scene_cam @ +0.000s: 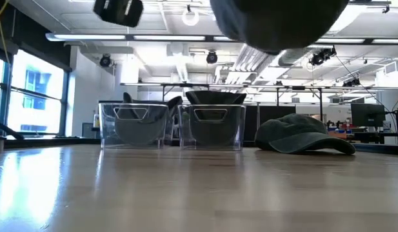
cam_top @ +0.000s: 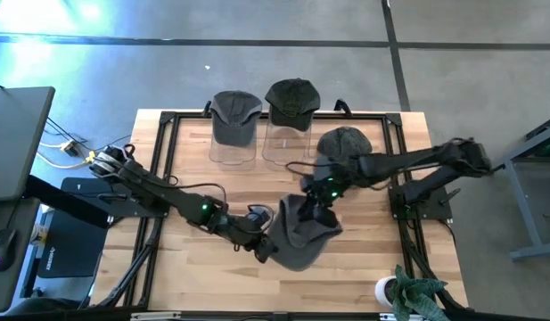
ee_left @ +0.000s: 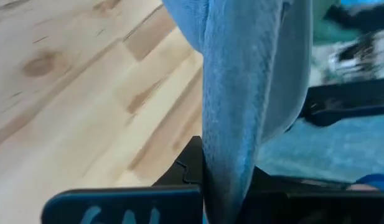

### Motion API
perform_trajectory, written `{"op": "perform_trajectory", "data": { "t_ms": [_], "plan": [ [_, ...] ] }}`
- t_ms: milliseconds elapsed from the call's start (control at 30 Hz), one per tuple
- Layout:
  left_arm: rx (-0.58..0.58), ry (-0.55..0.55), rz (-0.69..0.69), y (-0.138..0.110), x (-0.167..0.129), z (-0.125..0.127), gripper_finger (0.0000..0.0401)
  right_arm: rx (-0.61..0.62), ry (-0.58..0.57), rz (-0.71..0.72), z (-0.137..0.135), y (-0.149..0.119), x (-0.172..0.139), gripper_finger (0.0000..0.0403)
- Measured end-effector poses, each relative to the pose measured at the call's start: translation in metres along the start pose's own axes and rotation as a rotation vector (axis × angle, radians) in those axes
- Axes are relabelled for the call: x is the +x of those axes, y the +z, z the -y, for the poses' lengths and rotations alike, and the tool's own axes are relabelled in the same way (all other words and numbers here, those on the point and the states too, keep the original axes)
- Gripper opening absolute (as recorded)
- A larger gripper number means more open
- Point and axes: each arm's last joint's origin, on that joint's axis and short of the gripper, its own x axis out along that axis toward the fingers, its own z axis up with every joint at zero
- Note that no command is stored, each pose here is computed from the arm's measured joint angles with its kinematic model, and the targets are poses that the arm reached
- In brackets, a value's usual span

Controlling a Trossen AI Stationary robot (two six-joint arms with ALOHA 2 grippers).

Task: Pick & Place hat
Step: Put the gray cap into the left transparent bin

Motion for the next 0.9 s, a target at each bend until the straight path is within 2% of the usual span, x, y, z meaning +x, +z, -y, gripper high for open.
{"op": "perform_trajectory", "data": {
  "t_ms": [100, 167, 300, 400, 633, 800, 900],
  "plan": [
    [0.054, 0.037, -0.018, -0.001, 0.001, -0.003, 0.0002, -0.049, 0.003, -0.041, 0.006, 0.007, 0.019, 0.0138],
    [0.087, 0.033, -0.034, -0.001, 0.0, -0.001, 0.0002, -0.035, -0.097, -0.013, 0.012, 0.011, 0.029, 0.0138],
    [0.111, 0.028, -0.047, 0.0, -0.001, 0.001, 0.0002, 0.127, -0.365, 0.123, 0.022, 0.015, 0.032, 0.0138],
    [0.112, 0.028, -0.063, -0.001, -0.001, 0.0, 0.0002, 0.13, -0.423, 0.113, 0.025, 0.012, 0.031, 0.0138],
    [0.126, 0.017, -0.092, -0.002, -0.002, 0.001, 0.0001, 0.053, -0.342, 0.105, 0.008, 0.012, 0.002, 0.0138],
    [0.127, 0.015, -0.105, -0.003, -0.002, 0.001, 0.0001, -0.007, -0.128, 0.002, -0.006, 0.007, -0.009, 0.0138],
    [0.126, 0.019, -0.099, -0.003, -0.002, 0.0, 0.0001, -0.037, -0.089, -0.096, -0.01, -0.003, -0.002, 0.0138]
  ]
}}
